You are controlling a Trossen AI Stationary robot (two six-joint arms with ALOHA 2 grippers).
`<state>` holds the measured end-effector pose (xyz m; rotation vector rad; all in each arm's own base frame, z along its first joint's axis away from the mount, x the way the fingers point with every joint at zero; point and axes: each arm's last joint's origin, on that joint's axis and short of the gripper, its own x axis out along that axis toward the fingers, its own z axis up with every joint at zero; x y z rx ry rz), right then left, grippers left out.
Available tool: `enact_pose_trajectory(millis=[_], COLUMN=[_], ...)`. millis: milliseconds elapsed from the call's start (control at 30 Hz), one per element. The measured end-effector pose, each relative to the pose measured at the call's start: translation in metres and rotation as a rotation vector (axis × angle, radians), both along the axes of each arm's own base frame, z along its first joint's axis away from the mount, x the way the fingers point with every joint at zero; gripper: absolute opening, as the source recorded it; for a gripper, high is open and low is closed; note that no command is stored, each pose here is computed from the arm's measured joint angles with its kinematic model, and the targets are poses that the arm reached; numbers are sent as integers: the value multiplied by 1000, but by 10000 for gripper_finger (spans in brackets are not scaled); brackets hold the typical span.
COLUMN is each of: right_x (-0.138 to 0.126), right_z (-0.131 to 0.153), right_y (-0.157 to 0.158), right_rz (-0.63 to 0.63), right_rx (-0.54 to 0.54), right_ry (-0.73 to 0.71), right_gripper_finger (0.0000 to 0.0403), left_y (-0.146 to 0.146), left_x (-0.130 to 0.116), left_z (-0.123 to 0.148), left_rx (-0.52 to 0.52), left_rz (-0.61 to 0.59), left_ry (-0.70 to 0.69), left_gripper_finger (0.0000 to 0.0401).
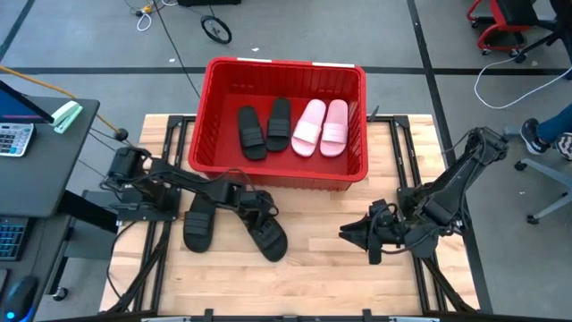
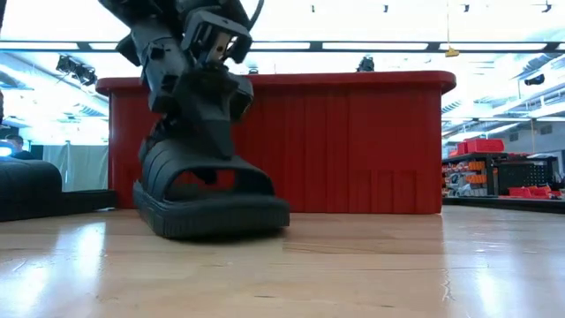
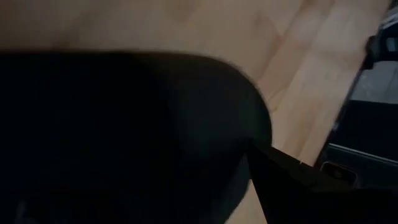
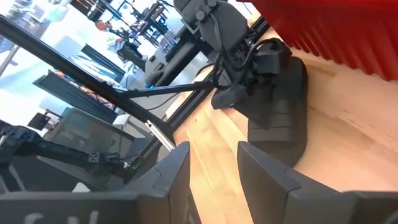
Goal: Pick and place slides into bin
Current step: Put the black slide into the red bin
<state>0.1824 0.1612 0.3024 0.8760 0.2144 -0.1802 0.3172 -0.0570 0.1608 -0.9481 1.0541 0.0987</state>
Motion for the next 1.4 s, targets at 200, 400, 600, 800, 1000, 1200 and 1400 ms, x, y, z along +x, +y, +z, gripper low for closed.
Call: enact_pose_trajectory(millis=[200,400,600,800,1000,1200,1400], right_x=[-1,-3,-23,-57,-84,-93,-92], right_z=[1,4,31,75,98,95,83], right_y=[-1,-3,-21,-59,-87,-99,-100], right_rz=[3,5,20,58,61,53,59], right_rx=[-5,6,76,-58,-181,-219,-223], right_ry=[-1,-11,-104,-249,-343,-315,-221], right_gripper_finger=[139,139,139,139,139,139,139], left_y=[-4,-12,-24,7,69,133,172], left_x=[8,16,25,20,-2,-19,-21], left_z=[7,39,122,238,310,291,230], left_rx=[-65,-185,-233,-75,240,338,137], left_rz=[33,108,155,225,367,577,685], left_ry=[-99,-291,-576,-914,-907,-580,-380], left_gripper_finger=[90,21,14,16,14,14,14])
